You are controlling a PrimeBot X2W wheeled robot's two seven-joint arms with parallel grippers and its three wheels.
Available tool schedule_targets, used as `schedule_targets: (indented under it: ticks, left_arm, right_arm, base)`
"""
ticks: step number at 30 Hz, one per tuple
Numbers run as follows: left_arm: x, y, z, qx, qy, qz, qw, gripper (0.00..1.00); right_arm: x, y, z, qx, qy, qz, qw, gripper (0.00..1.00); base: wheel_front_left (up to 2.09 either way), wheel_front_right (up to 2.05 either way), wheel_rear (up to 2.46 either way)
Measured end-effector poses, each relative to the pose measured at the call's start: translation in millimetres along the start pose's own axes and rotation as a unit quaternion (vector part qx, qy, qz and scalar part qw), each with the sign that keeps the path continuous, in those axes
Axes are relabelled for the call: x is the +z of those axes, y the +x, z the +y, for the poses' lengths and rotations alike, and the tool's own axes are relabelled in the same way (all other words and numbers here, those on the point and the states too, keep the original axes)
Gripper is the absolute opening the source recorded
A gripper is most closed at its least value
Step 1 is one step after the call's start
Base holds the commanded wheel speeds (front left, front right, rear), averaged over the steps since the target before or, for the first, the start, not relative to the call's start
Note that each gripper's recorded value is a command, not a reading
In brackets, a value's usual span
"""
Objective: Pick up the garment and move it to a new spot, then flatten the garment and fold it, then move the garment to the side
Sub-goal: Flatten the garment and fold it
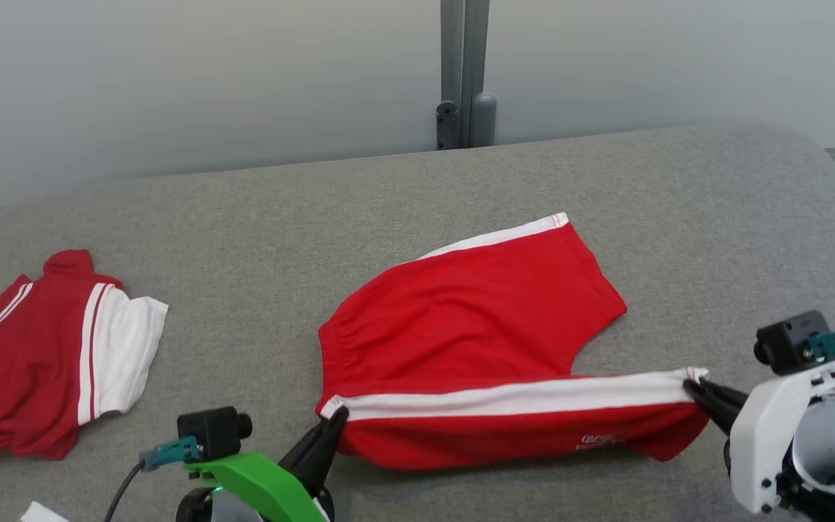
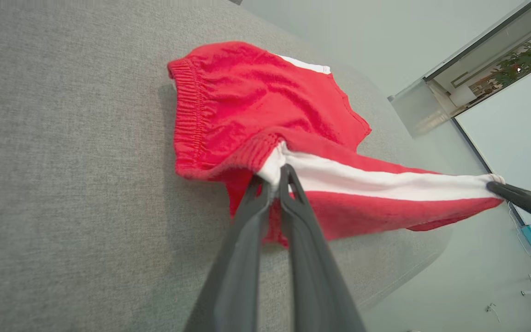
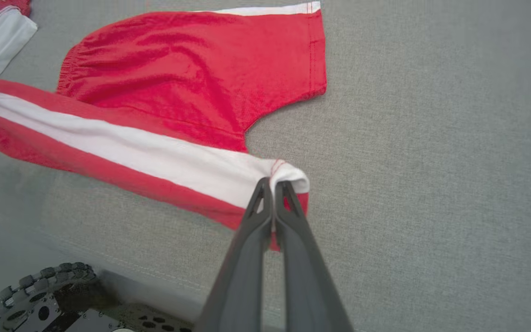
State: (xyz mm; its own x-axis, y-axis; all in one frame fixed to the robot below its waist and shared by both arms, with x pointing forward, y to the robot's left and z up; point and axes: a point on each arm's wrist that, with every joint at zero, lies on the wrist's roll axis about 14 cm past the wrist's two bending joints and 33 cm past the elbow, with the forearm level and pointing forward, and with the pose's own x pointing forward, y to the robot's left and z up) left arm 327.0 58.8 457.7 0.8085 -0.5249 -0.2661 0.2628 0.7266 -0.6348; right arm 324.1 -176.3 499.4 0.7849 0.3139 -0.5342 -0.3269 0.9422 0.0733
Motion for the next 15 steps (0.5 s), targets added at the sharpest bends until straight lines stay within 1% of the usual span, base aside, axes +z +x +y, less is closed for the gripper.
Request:
schedule_targets:
  ticks: [3, 7, 13, 15]
  left_arm:
    - [12, 9, 1, 0.003, 0.001, -0.012, 1.0, 0.0]
    - [25, 26, -1, 0.002, 0.003, -0.018, 1.0, 0.0]
    - [47, 53, 7, 0.01, 0.022, -0.032, 0.999, 0.0]
    - [53, 62, 12, 0.014, 0.026, -0.035, 0.999, 0.0]
  right_arm:
    - [25, 15, -9, -0.001, -0.024, -0.023, 0.999, 0.0]
    - [58, 41, -19, -0.001, -0.036, -0.055, 0.998, 0.0]
    - [87, 86, -23, 0.009, -0.058, -0.069, 0.996, 0.0]
    - [99, 100, -26, 0.009, -0.067, -0.083, 0.994, 0.0]
  base:
    - [0.0, 0.0, 0.0]
    - [0.0, 0.0, 0.0]
    - [0.0, 0.0, 0.0]
    - [0.0, 0.0, 0.0]
